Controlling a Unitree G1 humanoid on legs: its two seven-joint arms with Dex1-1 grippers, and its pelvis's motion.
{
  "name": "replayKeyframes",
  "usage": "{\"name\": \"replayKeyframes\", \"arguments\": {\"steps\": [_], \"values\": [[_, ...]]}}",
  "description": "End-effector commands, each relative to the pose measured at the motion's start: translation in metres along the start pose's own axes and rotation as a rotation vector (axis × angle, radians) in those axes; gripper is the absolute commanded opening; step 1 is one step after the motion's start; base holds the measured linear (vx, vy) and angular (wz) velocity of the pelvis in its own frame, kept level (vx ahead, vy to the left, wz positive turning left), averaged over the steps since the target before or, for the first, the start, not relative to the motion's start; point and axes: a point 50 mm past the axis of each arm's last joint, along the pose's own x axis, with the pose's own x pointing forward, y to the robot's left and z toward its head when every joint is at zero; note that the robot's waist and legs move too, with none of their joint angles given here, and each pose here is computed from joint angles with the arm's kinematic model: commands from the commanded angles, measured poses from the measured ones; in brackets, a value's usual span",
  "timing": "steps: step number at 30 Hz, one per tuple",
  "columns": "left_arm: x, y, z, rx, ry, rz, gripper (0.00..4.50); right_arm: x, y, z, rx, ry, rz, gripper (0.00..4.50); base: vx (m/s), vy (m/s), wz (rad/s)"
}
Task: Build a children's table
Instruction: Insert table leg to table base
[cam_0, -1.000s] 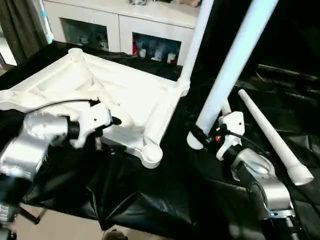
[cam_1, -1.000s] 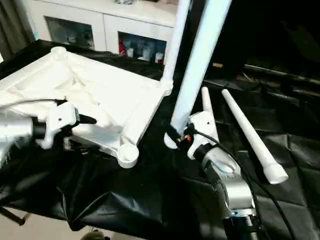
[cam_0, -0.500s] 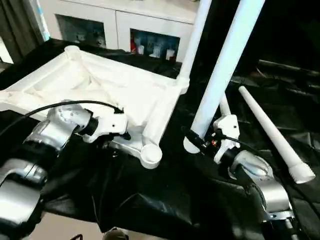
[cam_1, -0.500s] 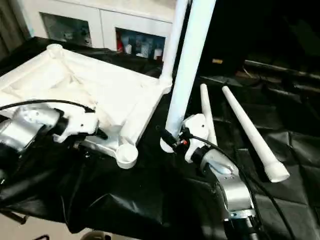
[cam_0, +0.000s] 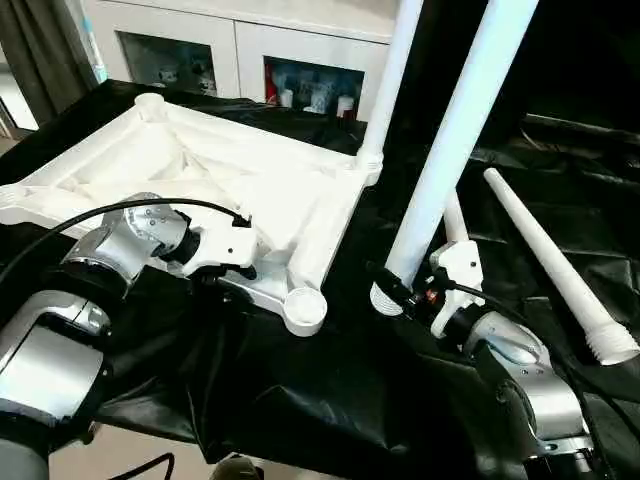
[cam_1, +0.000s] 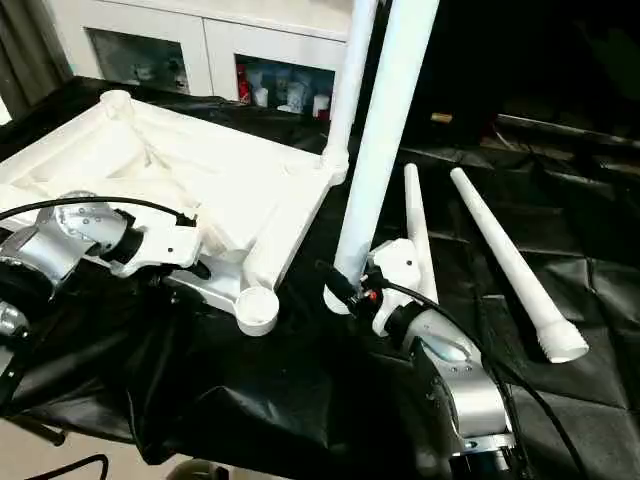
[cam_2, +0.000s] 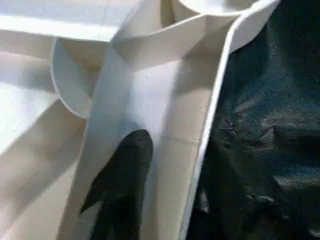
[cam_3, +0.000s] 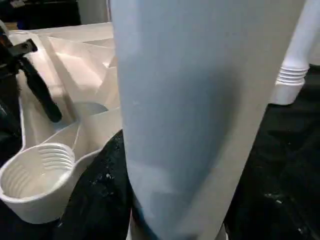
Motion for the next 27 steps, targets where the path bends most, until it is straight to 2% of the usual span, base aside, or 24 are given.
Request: {"name": "replayKeyframes", "arguments": {"steps": [1, 6, 12, 13, 14, 15, 16, 18, 20, 22, 24, 25, 27], "values": [[-0.002, 0.004, 0.003, 0.023, 0.009, 0.014, 1.67, 0.0, -0.001, 0.008, -0.029, -0.037, -0.006, 1.91, 0.0, 0.0, 0.0], [-0.002, 0.005, -0.001, 0.01, 0.03, 0.018, 1.32, 0.0, 0.0, 0.008, -0.031, -0.035, -0.004, 1.91, 0.0, 0.0, 0.0], [0.002, 0.002, -0.006, -0.094, -0.009, 0.017, 0.85, 0.001, 0.0, 0.008, -0.033, -0.034, -0.002, 1.91, 0.0, 0.0, 0.0], [0.002, 0.002, -0.007, -0.143, -0.005, 0.008, 0.85, 0.001, -0.001, 0.008, -0.034, -0.032, 0.0, 1.91, 0.0, 0.0, 0.0], [0.002, 0.002, -0.007, -0.143, -0.005, 0.008, 0.78, 0.001, -0.001, 0.008, -0.034, -0.032, 0.0, 1.91, 0.0, 0.0, 0.0], [0.002, 0.0, -0.011, -0.222, 0.014, -0.022, 0.7, 0.002, -0.001, 0.007, -0.035, -0.024, 0.004, 1.91, 0.0, 0.0, 0.0], [0.003, -0.002, -0.013, -0.255, 0.015, -0.042, 0.63, 0.003, -0.001, 0.007, -0.035, -0.02, 0.005, 1.91, 0.0, 0.0, 0.0], [0.01, -0.005, -0.015, -0.321, 0.0, -0.019, 0.63, 0.006, -0.002, 0.007, -0.036, -0.016, 0.008, 1.91, 0.0, 0.0, 0.0], [0.015, -0.006, -0.017, -0.358, -0.007, 0.007, 0.44, 0.007, -0.002, 0.007, -0.032, -0.017, 0.009, 1.91, 0.0, 0.0, 0.0], [0.028, -0.009, -0.021, -0.449, -0.01, 0.093, 0.4, 0.01, -0.004, 0.007, -0.027, -0.017, 0.0, 1.91, 0.0, 0.0, 0.0], [0.033, -0.011, -0.022, -0.486, -0.013, 0.131, 0.26, 0.012, -0.005, 0.008, -0.025, -0.018, -0.008, 1.91, 0.0, 0.0, 0.0], [0.045, -0.014, -0.016, -0.522, -0.055, 0.161, 0.23, 0.013, -0.008, 0.01, -0.002, -0.028, -0.026, 1.91, 0.0, 0.0, 0.0], [0.049, -0.016, -0.011, -0.525, -0.09, 0.168, 0.18, 0.014, -0.01, 0.01, 0.007, -0.031, -0.034, 1.91, 0.0, 0.0, 0.0]]}}
